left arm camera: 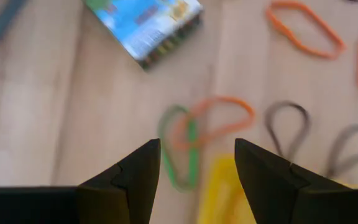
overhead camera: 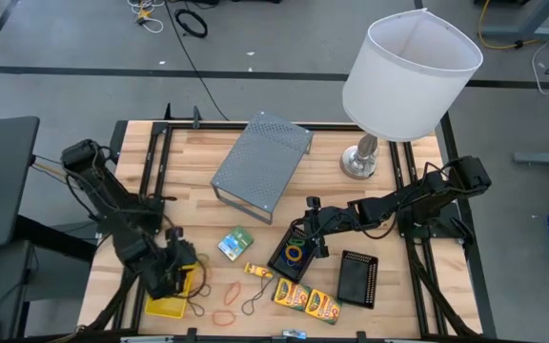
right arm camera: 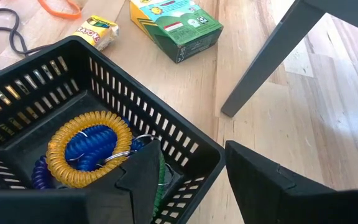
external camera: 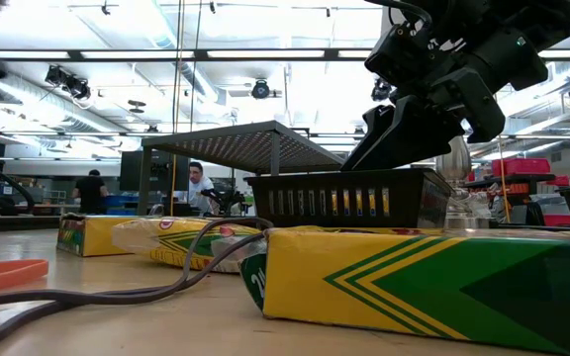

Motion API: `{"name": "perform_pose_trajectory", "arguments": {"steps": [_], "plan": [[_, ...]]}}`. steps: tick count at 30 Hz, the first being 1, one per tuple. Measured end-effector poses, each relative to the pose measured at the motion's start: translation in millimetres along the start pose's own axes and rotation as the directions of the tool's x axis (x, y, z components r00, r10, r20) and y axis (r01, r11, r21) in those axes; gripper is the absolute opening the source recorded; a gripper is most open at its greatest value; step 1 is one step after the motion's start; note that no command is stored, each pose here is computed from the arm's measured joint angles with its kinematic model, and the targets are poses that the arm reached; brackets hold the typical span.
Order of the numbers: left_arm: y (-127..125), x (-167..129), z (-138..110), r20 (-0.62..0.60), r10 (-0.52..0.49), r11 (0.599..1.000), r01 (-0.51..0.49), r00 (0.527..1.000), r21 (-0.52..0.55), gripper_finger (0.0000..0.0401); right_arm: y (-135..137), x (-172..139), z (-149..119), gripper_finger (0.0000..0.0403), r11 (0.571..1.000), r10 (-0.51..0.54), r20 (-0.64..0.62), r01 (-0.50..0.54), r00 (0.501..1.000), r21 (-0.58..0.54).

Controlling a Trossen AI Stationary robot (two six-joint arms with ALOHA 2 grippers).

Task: Pick & Place Office Desk Supplies
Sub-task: Put the green rubber band into the yellow bin

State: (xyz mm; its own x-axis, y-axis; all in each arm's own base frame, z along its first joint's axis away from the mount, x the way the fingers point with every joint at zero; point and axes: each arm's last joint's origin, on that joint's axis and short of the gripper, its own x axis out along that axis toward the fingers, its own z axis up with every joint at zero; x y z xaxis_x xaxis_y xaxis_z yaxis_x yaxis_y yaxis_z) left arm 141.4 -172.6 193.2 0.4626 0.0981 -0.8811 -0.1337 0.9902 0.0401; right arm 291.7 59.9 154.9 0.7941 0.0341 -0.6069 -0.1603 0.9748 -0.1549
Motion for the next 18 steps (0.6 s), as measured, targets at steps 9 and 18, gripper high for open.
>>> {"name": "perform_pose_trajectory", "arguments": {"steps": [9,18], "plan": [[21.5,15.9,28.7,-0.003,0.06,0.995,-0.06,0.998,0.083,0.0213,-0.5,0.0,-0.1,0.0188,1.0,-0.017,-0.002,0.017,1.0,0.0],[22.9,36.9,37.1,-0.08,0.039,0.985,-0.025,0.996,0.169,0.0213,-0.5,0.0,-0.4,0.0188,1.0,-0.017,-0.005,0.017,1.0,-0.002]]}}
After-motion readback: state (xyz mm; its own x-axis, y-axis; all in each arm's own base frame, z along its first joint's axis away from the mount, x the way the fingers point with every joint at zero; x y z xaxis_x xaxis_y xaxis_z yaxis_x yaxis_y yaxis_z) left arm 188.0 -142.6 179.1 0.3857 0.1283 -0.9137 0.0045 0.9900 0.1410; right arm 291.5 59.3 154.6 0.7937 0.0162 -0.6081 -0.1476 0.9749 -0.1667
